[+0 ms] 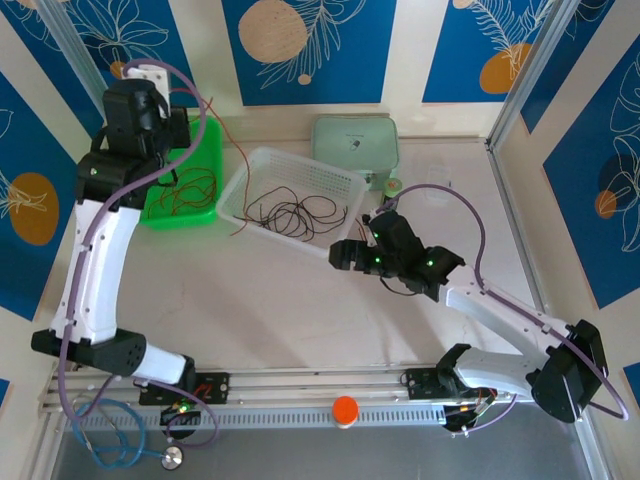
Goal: Untangle the cables
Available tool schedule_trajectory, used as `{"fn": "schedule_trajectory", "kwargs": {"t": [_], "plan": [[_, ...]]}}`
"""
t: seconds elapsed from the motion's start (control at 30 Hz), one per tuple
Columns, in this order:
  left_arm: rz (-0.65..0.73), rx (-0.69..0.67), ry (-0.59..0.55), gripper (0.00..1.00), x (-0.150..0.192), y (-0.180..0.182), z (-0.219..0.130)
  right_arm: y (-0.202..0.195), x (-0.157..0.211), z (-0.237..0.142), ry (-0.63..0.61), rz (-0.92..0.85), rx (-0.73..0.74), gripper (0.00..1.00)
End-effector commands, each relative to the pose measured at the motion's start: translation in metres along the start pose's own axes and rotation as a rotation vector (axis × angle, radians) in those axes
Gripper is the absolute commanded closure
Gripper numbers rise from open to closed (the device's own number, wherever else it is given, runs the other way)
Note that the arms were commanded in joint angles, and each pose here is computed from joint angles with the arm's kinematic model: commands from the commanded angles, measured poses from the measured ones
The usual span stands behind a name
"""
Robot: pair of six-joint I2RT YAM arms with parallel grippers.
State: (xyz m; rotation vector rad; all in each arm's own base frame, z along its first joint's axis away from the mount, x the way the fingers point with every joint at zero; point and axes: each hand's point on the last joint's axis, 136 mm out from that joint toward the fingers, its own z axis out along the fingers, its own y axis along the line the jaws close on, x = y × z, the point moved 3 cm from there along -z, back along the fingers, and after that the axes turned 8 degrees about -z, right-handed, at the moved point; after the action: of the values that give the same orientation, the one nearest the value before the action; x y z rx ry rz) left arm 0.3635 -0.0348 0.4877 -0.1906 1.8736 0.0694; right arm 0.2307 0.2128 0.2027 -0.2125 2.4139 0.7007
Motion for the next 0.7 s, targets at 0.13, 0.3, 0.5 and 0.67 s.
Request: {"fn": "schedule_trajectory", "kwargs": {"t": [0.13,0.3,0.5,0.67], "plan": [[-0.014,-0.111,-0.013,1.0,-0.008,0.03,0.04,-0.017,0.024,-0.017,0.014,0.047,0.035,0.15],[-0.039,-0.16,0.003,1.0,0.001,0.045,0.072,-0.034,0.04,-0.021,0.027,0.089,0.069,0.15],[-0.037,-0.281,0.015,1.0,0.036,0.076,0.137,-0.046,0.056,-0.024,0.059,0.125,0.099,0.15],[-0.094,-0.325,0.172,1.0,0.115,0.101,0.198,-0.061,0.07,-0.024,0.091,0.175,0.165,0.15]]}}
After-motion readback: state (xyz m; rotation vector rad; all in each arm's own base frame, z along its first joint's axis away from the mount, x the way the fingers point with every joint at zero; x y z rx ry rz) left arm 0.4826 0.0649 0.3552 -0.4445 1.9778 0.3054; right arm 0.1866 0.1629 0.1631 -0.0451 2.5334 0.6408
